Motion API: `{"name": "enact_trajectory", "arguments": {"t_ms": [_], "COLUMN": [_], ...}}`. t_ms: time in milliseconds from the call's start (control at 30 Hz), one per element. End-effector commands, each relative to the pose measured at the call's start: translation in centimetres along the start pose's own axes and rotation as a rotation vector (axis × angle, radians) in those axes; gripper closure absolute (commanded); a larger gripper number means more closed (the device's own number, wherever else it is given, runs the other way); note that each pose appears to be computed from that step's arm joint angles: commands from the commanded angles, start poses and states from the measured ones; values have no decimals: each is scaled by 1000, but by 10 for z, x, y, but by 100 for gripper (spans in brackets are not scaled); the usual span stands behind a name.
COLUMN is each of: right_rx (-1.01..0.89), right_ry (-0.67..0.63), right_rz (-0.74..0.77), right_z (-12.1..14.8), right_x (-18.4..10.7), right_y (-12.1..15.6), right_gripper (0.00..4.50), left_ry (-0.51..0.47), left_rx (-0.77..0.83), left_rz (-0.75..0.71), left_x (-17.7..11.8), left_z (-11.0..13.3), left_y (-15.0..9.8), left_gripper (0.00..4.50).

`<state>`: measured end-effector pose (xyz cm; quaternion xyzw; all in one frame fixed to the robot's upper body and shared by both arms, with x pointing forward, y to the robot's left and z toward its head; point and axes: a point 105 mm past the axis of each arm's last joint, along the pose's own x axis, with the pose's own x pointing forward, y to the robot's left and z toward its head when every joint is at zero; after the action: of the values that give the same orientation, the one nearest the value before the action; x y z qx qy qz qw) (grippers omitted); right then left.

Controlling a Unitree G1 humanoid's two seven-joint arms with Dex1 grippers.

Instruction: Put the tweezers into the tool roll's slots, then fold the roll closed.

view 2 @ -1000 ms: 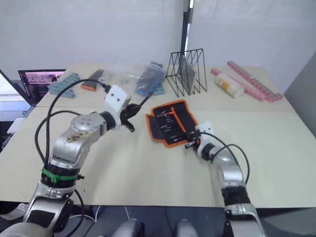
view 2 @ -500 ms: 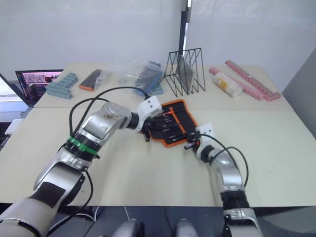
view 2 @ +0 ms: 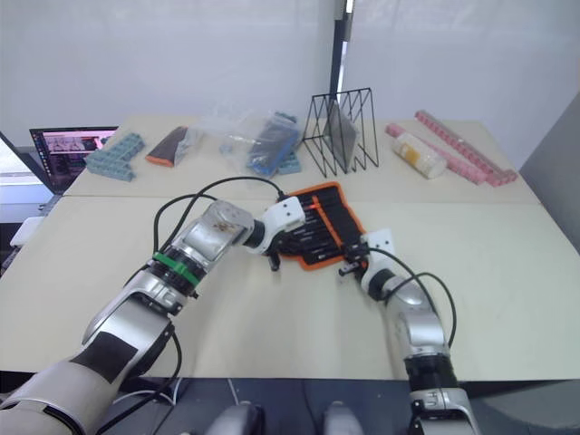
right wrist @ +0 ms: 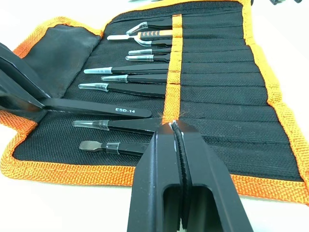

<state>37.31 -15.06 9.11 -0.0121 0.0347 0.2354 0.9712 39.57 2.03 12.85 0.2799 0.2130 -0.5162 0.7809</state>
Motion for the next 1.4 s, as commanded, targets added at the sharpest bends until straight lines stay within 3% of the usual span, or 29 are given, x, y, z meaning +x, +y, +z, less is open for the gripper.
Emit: {"name": "enact_trajectory", "arguments": {"t_ms": [33,567,1400], "right_rx": [8,23,48], "right_ry": [3,20,48], "right_rz": [-20,-36,-22], "right_z": [-1,-8,-19], "right_x": [-4,-3,-3], "right_y": [-3,-1,16], "right_gripper": [450,450,450], "left_ry": [-47,-22,-102], "left_rx": [41,170,269], "left_rz": [23,-9,61], "left_x": [-5,17,39], "left_z": [19,18,55], "left_y": [8,11,3], "left_gripper": [448,448,448]}}
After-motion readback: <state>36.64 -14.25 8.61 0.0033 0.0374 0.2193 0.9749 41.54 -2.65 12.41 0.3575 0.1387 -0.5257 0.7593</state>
